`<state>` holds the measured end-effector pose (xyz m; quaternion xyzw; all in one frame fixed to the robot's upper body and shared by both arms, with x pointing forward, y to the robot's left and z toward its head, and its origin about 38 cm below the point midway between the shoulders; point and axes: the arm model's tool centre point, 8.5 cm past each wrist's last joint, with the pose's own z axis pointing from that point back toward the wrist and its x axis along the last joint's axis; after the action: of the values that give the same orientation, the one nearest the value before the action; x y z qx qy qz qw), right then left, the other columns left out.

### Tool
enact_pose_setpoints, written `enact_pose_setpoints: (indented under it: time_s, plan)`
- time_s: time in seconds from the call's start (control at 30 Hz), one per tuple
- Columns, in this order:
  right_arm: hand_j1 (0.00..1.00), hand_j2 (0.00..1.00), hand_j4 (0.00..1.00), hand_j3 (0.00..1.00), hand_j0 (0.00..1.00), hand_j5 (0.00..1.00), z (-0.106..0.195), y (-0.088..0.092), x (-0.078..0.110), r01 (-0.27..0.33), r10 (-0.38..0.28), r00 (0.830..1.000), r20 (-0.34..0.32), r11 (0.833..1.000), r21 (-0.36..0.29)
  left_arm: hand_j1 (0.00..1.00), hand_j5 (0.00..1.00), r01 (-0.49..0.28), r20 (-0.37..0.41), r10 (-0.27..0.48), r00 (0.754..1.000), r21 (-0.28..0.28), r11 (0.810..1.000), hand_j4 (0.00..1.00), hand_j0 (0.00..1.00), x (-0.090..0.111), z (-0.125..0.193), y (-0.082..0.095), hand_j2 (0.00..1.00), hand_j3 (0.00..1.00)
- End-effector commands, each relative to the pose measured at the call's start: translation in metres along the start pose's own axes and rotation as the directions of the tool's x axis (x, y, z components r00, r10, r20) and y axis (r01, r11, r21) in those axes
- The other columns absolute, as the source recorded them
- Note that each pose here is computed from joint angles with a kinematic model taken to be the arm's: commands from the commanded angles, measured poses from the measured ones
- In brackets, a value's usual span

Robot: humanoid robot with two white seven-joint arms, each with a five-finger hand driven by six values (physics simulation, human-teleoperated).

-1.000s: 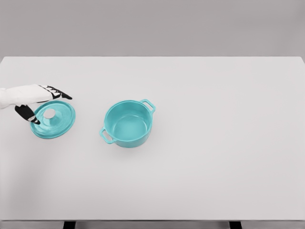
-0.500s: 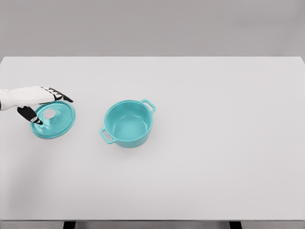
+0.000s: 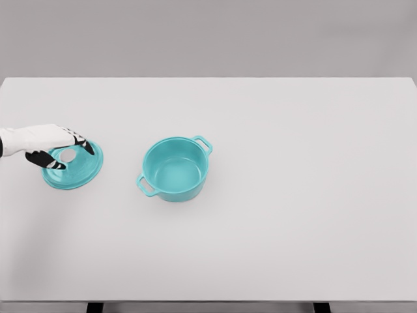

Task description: Cover the pot with left arm

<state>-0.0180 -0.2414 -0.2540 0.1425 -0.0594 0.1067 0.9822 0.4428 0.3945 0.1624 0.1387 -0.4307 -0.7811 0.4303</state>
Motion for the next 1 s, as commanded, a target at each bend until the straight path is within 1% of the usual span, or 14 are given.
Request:
enact_pose_setpoints:
  time_s: [0.0,0.17,0.3,0.47,0.6,0.67,0.73,0.8,0.93,0.97]
  plan:
    - [1.00,1.00,1.00,1.00,1.00,1.00,0.000,0.000,0.000,-0.001,0.001,1.000,0.000,1.000,0.001,0.58,0.58,-0.006,0.000,0.006,1.000,0.001,1.000,0.58,0.58,-0.001,0.001,0.000,0.58,0.58]
    - [1.00,1.00,1.00,1.00,1.00,1.00,0.000,0.000,0.000,0.000,0.000,1.000,0.000,1.000,0.000,0.57,0.57,-0.019,-0.015,0.019,1.000,-0.006,1.000,0.57,0.57,-0.006,0.003,-0.004,0.57,0.57]
    - [1.00,1.00,1.00,1.00,1.00,1.00,0.000,0.000,0.000,0.000,0.000,1.000,0.000,1.000,0.000,0.57,0.57,-0.019,-0.017,0.019,1.000,-0.009,1.000,0.57,0.57,-0.006,0.003,-0.005,0.57,0.57]
    - [1.00,1.00,1.00,1.00,1.00,1.00,0.000,0.000,0.000,0.000,0.000,1.000,0.000,1.000,0.000,0.48,0.48,-0.015,-0.003,0.015,1.000,-0.006,1.000,0.48,0.48,-0.002,0.002,-0.004,0.48,0.48]
    - [1.00,1.00,1.00,1.00,1.00,1.00,0.000,0.000,0.000,0.000,0.000,1.000,0.000,1.000,0.000,0.39,0.39,0.004,0.056,-0.006,0.998,0.023,1.000,0.39,0.39,0.016,-0.002,0.005,0.39,0.39]
    - [1.00,1.00,1.00,1.00,1.00,1.00,0.000,0.000,0.000,0.000,0.000,1.000,0.000,1.000,0.000,0.38,0.38,0.020,0.062,-0.021,0.998,0.028,0.999,0.38,0.38,0.019,0.003,0.009,0.38,0.38]
    - [1.00,1.00,1.00,1.00,1.00,1.00,0.000,0.000,0.000,-0.001,0.001,1.000,0.000,1.000,0.001,0.38,0.38,0.048,0.087,-0.052,0.995,0.044,0.998,0.38,0.38,0.029,0.008,0.018,0.38,0.38]
    - [1.00,1.00,1.00,1.00,1.00,1.00,0.000,0.000,0.000,0.000,0.000,1.000,0.000,1.000,0.000,0.38,0.38,0.080,0.125,-0.088,0.988,0.070,0.994,0.38,0.38,0.043,0.013,0.029,0.38,0.38]
    - [1.00,1.00,1.00,1.00,1.00,1.00,0.000,0.000,0.000,0.000,0.000,1.000,0.000,1.000,0.000,0.39,0.39,0.102,0.148,-0.115,0.982,0.091,0.991,0.39,0.39,0.053,0.015,0.037,0.39,0.39]
    - [1.00,1.00,1.00,1.00,1.00,1.00,0.000,0.000,0.000,0.000,0.000,1.000,0.000,1.000,0.000,0.39,0.39,0.102,0.165,-0.118,0.979,0.104,0.989,0.39,0.39,0.058,0.016,0.041,0.39,0.39]
